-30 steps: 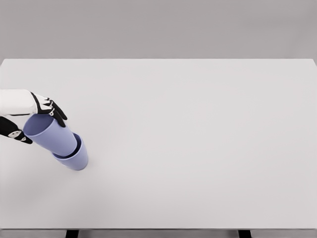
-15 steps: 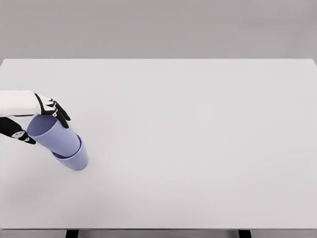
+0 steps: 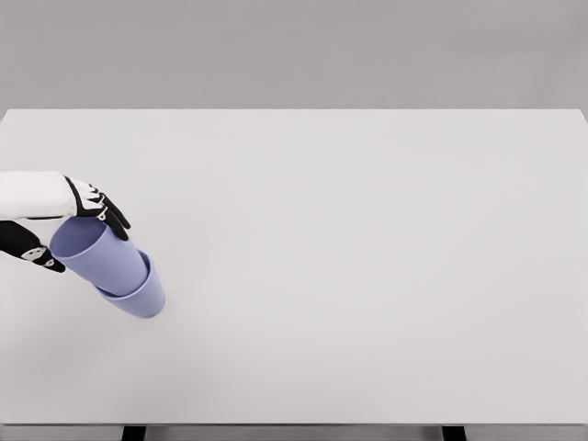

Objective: Place the right cup on the left cup with left arm

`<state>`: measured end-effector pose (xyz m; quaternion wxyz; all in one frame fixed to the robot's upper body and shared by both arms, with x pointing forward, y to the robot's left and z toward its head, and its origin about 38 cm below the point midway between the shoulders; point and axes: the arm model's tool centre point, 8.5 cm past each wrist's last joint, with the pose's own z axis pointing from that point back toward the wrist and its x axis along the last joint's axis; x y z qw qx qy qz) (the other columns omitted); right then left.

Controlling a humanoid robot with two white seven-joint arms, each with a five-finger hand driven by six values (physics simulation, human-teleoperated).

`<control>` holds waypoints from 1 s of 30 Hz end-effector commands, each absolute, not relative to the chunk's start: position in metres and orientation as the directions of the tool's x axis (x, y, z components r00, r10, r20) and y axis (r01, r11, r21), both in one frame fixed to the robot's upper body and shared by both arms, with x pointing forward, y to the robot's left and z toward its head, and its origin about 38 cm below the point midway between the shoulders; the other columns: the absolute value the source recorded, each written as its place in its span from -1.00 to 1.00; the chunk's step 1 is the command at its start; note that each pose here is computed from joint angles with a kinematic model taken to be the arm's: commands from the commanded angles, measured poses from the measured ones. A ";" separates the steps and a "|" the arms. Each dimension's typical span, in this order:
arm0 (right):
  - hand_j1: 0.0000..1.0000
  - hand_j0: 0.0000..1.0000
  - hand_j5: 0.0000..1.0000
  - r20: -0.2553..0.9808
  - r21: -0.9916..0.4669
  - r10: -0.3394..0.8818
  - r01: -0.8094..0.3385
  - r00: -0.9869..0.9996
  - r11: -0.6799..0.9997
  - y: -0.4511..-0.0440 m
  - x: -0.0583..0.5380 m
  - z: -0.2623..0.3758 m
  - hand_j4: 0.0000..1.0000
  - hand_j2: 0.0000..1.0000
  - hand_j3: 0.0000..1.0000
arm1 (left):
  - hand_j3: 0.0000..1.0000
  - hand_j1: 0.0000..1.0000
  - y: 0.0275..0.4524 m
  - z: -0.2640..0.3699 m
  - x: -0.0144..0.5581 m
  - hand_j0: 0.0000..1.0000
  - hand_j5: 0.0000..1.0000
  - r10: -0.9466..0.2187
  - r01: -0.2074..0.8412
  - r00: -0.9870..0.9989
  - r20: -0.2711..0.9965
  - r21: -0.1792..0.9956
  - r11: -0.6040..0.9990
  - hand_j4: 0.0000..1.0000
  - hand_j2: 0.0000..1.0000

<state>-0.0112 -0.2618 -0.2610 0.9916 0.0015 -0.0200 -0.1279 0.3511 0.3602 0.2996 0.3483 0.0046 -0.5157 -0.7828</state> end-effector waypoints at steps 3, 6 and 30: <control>1.00 1.00 1.00 0.039 0.008 -0.254 0.254 0.966 0.967 -0.262 -0.011 -0.261 1.00 1.00 1.00 | 0.50 0.50 0.360 0.301 0.351 0.50 0.50 -0.550 0.541 -0.756 0.355 0.812 -0.218 0.50 0.50; 1.00 1.00 1.00 0.039 0.008 -0.254 0.254 0.966 0.967 -0.262 -0.011 -0.261 1.00 1.00 1.00 | 0.52 0.52 0.360 0.301 0.351 0.52 0.52 -0.549 0.541 -0.756 0.356 0.812 -0.218 0.52 0.52; 1.00 1.00 1.00 0.039 0.008 -0.254 0.254 0.966 0.967 -0.262 -0.011 -0.261 1.00 1.00 1.00 | 0.69 0.69 0.360 0.300 0.351 0.69 0.69 -0.549 0.542 -0.756 0.356 0.812 -0.220 0.69 0.69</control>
